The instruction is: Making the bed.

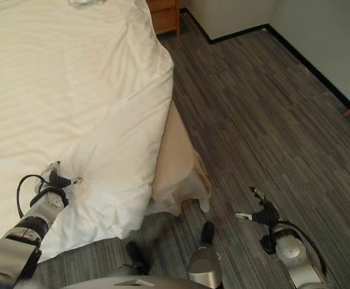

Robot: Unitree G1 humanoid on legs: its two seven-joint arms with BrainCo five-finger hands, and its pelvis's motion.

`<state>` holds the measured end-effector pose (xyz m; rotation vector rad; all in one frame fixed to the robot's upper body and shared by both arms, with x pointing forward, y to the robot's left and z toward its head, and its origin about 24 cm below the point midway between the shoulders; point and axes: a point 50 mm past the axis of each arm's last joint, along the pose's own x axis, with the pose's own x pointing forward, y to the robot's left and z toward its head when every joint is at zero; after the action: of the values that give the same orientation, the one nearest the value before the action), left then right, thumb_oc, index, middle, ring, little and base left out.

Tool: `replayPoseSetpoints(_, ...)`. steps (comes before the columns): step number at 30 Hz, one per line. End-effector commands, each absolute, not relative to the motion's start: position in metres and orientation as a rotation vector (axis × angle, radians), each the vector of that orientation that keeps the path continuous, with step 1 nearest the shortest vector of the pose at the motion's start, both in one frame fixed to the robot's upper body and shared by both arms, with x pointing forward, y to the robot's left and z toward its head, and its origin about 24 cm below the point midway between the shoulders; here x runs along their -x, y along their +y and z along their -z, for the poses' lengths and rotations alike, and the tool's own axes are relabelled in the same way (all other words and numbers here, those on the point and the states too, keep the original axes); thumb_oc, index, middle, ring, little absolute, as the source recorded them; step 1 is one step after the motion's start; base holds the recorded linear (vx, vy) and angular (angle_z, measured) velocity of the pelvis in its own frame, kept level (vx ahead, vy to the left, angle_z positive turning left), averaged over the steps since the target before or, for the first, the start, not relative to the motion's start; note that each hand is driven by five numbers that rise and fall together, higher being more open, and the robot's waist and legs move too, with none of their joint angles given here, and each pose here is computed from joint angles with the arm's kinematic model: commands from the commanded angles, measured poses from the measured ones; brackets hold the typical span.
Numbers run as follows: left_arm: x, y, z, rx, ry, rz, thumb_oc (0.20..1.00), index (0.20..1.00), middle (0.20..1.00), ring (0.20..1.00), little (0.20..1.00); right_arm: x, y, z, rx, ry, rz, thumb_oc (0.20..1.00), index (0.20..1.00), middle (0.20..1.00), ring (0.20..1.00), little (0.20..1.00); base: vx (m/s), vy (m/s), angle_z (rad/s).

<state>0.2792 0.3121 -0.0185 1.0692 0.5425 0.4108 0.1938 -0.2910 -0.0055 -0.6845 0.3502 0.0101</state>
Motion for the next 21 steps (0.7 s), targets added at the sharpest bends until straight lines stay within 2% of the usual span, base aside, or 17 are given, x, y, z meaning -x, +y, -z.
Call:
replayPoseSetpoints(1, -0.3, 0.299, 0.009, -0.952, 0.521, -0.391, 0.2, 0.2, 0.2, 0.2, 0.2, -0.205, -0.281, -0.008, 0.644, 0.246, 0.0, 1.0, 1.0, 1.0, 1.0, 1.0, 0.04, -0.017, -0.16)
replayPoseSetpoints(6, -0.343, 0.218, -0.032, -0.749, 0.169, -0.258, 0.2, 0.2, 0.2, 0.2, 0.2, -0.195, -0.284, 0.013, 0.665, 0.347, 0.024, 1.0, 1.0, 1.0, 1.0, 1.0, 0.03, -0.016, 0.04)
replayPoseSetpoints(9, -0.354, 0.169, -0.059, -0.73, -0.011, -0.116, 0.2, 0.2, 0.2, 0.2, 0.2, -0.192, -0.285, 0.025, 0.665, 0.4, 0.033, 1.0, 1.0, 1.0, 1.0, 1.0, 0.03, -0.018, 0.12)
replayPoseSetpoints(10, -0.354, 0.169, -0.059, -0.73, -0.011, -0.117, 0.2, 0.2, 0.2, 0.2, 0.2, -0.192, -0.285, 0.025, 0.665, 0.4, 0.033, 1.0, 1.0, 1.0, 1.0, 1.0, 0.03, -0.021, 0.18)
replayPoseSetpoints(11, -0.354, 0.132, -0.077, -0.717, -0.138, 0.004, 0.2, 0.2, 0.2, 0.2, 0.2, -0.191, -0.283, 0.036, 0.671, 0.448, 0.033, 1.0, 1.0, 1.0, 1.0, 1.0, 0.02, -0.012, 0.15)
replayPoseSetpoints(16, -0.335, 0.07, -0.068, -0.677, -0.191, 0.255, 0.2, 0.2, 0.2, 0.2, 0.2, -0.181, -0.283, 0.069, 0.627, 0.603, 0.091, 1.0, 1.0, 1.0, 1.0, 1.0, 0.0, -0.009, 0.1)
replayPoseSetpoints(19, -0.322, 0.053, -0.06, -0.676, -0.199, 0.346, 0.2, 0.2, 0.2, 0.2, 0.2, -0.172, -0.284, 0.084, 0.595, 0.684, 0.121, 1.0, 1.0, 1.0, 1.0, 1.0, 0.0, -0.001, -0.04)
replayPoseSetpoints(21, -0.306, 0.039, -0.034, -0.753, -0.149, 0.458, 0.2, 0.2, 0.2, 0.2, 0.2, -0.153, -0.283, 0.106, 0.55, 0.82, 0.162, 1.0, 1.0, 1.0, 1.0, 1.0, 0.03, 0.012, -0.13)
